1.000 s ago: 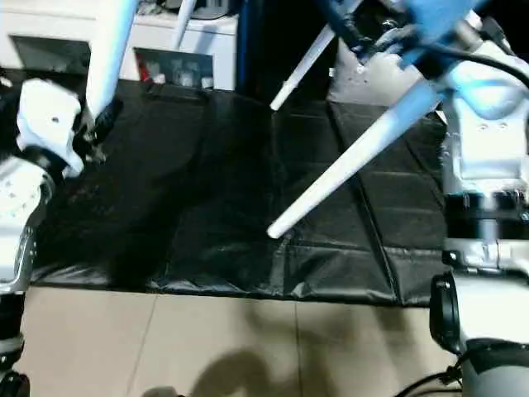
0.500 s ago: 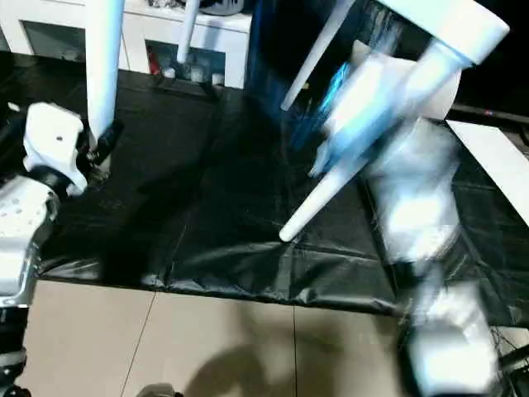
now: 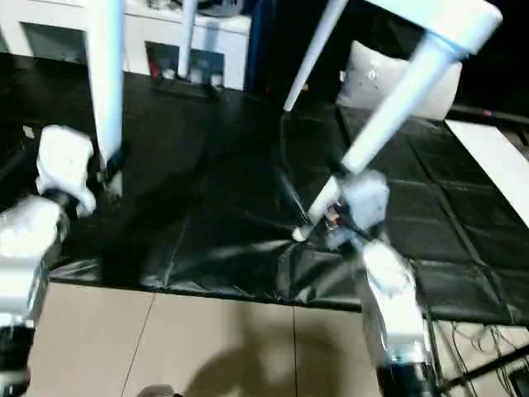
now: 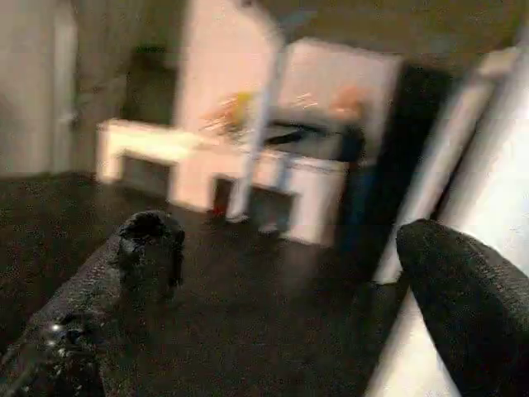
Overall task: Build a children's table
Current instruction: Flip table
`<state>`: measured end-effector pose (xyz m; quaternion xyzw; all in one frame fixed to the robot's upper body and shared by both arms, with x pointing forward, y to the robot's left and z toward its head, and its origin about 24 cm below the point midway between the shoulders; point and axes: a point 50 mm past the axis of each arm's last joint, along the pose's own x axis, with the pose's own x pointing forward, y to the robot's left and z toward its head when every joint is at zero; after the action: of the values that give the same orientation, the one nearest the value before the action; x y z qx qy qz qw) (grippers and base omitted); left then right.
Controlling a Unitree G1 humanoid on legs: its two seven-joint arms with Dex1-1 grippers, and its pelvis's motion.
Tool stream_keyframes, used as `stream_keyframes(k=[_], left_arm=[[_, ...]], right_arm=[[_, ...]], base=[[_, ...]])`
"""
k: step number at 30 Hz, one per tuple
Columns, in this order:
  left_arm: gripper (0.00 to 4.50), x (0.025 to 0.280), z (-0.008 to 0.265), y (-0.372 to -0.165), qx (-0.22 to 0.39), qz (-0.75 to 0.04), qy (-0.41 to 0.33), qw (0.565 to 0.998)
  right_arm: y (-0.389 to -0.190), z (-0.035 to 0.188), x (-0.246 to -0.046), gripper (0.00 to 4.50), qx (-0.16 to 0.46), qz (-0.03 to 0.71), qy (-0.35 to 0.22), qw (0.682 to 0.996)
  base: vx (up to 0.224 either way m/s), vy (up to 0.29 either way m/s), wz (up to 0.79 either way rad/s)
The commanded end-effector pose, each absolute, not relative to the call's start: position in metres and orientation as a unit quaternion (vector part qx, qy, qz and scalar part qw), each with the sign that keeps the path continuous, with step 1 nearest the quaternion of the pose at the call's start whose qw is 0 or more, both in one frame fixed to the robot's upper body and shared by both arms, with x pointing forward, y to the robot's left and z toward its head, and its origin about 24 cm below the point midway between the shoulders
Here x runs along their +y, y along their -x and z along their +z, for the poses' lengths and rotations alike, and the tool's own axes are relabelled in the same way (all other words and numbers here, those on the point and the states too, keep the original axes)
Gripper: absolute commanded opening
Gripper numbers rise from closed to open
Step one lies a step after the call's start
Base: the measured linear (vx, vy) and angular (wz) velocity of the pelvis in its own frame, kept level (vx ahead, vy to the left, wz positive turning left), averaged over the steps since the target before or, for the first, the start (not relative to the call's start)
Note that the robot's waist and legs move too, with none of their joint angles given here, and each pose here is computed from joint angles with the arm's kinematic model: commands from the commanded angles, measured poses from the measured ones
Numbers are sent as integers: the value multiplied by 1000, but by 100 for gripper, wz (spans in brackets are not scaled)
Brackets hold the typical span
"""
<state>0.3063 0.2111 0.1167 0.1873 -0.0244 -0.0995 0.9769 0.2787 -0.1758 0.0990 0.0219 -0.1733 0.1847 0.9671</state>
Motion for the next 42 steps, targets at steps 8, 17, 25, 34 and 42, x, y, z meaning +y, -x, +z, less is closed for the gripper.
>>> stream_keyframes(k=[8,17,25,34,42], left_arm=[[148,208,111,-304,-20,-111,-222,968],[148,221,99,-295,-2,-94,-219,971],[148,231,85,-297,24,-84,-225,970],[221,244,83,-280,-3,-92,-144,985],[280,243,89,-239,-46,-40,-16,998]], right_arm=[[-283,108,-196,450,-177,114,-15,978],[-282,116,-202,450,-217,47,25,975],[-274,95,-185,450,-184,119,40,975],[-266,72,-173,450,-110,167,-29,979],[-258,73,-169,450,-85,167,-44,981]], base=[[0,0,0],[0,0,0],[0,0,0],[0,0,0],[0,0,0]])
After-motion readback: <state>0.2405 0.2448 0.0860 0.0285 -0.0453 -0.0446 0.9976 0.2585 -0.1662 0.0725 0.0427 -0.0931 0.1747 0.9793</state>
